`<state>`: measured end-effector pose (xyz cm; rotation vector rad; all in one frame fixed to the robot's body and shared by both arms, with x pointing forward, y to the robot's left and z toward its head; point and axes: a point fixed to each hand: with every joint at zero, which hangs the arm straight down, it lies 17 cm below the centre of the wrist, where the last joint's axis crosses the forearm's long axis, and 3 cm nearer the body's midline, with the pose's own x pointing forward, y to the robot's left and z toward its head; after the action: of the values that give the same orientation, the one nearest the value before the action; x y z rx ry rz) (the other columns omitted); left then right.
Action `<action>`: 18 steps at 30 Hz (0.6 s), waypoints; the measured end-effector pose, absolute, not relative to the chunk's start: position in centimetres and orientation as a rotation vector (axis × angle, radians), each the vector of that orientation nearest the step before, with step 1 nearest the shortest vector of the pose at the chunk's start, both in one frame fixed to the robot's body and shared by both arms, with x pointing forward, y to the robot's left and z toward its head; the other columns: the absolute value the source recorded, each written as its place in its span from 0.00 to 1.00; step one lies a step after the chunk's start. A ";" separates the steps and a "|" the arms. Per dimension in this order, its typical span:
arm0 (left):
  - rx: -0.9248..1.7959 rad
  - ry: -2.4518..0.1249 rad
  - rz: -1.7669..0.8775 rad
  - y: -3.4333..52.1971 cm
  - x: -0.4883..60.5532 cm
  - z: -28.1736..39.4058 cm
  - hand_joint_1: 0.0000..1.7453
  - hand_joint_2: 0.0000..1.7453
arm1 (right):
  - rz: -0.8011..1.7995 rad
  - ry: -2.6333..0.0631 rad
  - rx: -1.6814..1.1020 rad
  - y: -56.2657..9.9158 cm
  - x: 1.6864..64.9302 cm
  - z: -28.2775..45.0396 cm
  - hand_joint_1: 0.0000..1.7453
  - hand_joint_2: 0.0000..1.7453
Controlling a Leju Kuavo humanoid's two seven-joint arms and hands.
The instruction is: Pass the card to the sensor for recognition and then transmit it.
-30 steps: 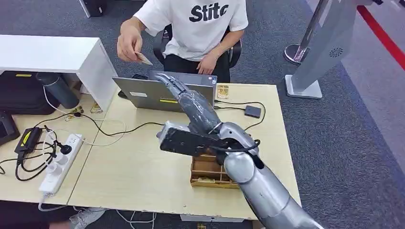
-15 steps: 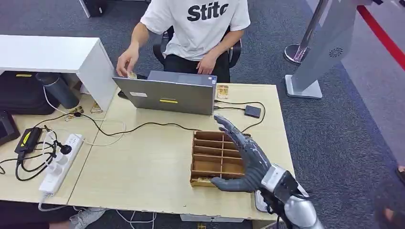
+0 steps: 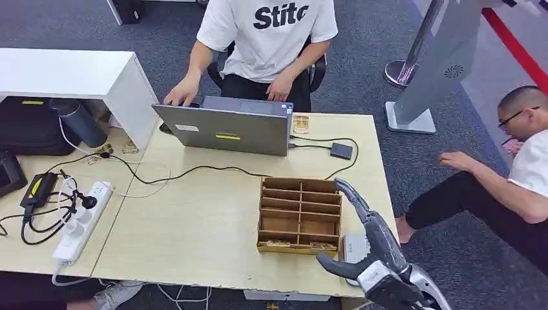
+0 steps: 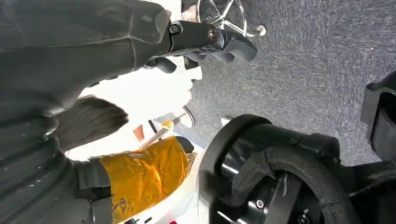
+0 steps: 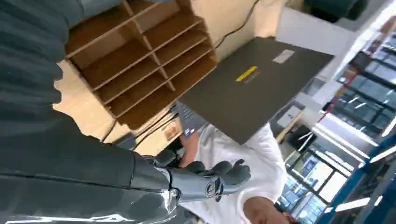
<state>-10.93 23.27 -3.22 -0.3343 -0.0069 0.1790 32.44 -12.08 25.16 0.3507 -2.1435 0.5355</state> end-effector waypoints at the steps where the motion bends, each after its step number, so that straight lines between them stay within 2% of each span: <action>1: -0.338 -0.009 0.186 23.1 -10.8 -3.2 0.00 1.00 | 0.586 -2.150 0.210 -12.7 32.5 24.5 0.00 1.00; 5: -0.346 -0.022 0.201 22.6 -10.2 -3.2 0.00 1.00 | 0.850 -2.118 -0.203 -12.7 32.9 21.7 0.00 1.00; 7: -0.346 -0.023 0.201 22.6 -10.2 -3.2 0.00 1.00 | 0.924 -2.112 -0.299 -12.3 33.0 21.1 0.00 1.00; 18: -0.348 -0.034 0.194 22.7 -9.8 -3.1 0.00 1.00 | 1.179 -2.095 -0.460 -10.3 32.3 17.9 0.00 1.00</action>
<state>-9.76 22.74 -3.07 -0.3482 -0.0339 0.1942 32.28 -10.33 17.89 -0.4604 -2.0949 1.1785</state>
